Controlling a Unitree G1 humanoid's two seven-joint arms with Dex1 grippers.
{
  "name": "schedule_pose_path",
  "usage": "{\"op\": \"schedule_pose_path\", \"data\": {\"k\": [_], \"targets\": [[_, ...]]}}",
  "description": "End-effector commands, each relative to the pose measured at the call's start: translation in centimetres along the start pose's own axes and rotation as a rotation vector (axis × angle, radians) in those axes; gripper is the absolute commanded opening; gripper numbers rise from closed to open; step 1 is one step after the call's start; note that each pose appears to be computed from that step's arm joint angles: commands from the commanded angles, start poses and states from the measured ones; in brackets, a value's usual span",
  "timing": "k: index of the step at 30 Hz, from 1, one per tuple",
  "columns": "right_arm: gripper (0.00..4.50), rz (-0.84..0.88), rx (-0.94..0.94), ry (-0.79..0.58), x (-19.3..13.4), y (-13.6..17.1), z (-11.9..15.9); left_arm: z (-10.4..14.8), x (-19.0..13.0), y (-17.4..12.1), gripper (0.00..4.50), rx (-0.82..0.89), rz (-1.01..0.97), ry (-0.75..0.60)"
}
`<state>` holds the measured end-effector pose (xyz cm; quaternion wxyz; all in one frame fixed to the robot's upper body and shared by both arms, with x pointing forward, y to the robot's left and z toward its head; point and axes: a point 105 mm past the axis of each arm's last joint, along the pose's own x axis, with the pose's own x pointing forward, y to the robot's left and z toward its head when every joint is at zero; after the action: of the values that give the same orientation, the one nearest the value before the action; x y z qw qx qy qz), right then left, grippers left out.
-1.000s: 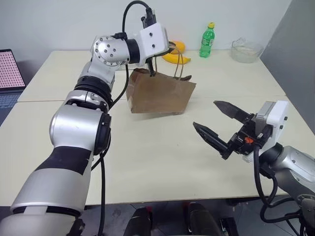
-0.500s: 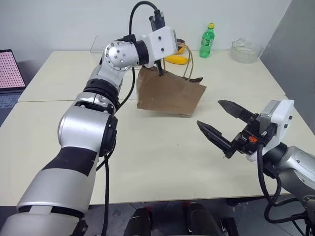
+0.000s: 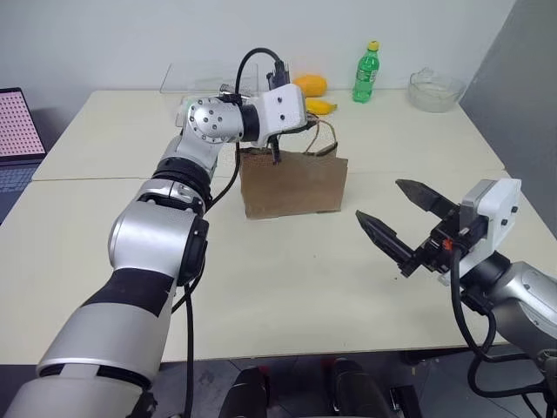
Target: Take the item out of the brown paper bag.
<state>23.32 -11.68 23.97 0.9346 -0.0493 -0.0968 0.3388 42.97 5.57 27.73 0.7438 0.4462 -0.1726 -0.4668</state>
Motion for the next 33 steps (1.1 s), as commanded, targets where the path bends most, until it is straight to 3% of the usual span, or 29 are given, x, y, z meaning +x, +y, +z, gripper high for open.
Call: {"op": "schedule_pose_path", "data": {"k": [1, 2, 5, 17, 26, 33], "targets": [[4.5, 0.049, -0.03, -0.055, 0.0, 1.1, 1.5, 0.0, -0.8, 1.2, 0.02, -0.002, 0.028, 0.019], [4.5, 0.053, -0.03, -0.057, 0.0, 1.1, 1.5, -0.3, -0.9, 1.2, 0.02, -0.009, 0.029, 0.038], [4.5, 0.067, -0.029, -0.058, 0.2, 1.3, 1.6, -1.0, -1.5, 1.4, 0.58, -0.046, 0.028, 0.072], [4.5, 0.11, -0.032, -0.053, 0.8, 1.4, 1.4, -1.1, -4.8, 2.2, 4.29, -0.314, -0.02, -0.053], [4.5, 0.156, -0.033, -0.032, 1.8, 0.9, 0.8, -2.8, -9.5, 2.6, 4.29, -0.475, 0.042, -0.118], [4.5, 0.169, -0.035, -0.019, 4.1, -0.4, 0.9, -3.2, -13.3, 0.8, 4.29, -0.545, 0.158, -0.149]]}}
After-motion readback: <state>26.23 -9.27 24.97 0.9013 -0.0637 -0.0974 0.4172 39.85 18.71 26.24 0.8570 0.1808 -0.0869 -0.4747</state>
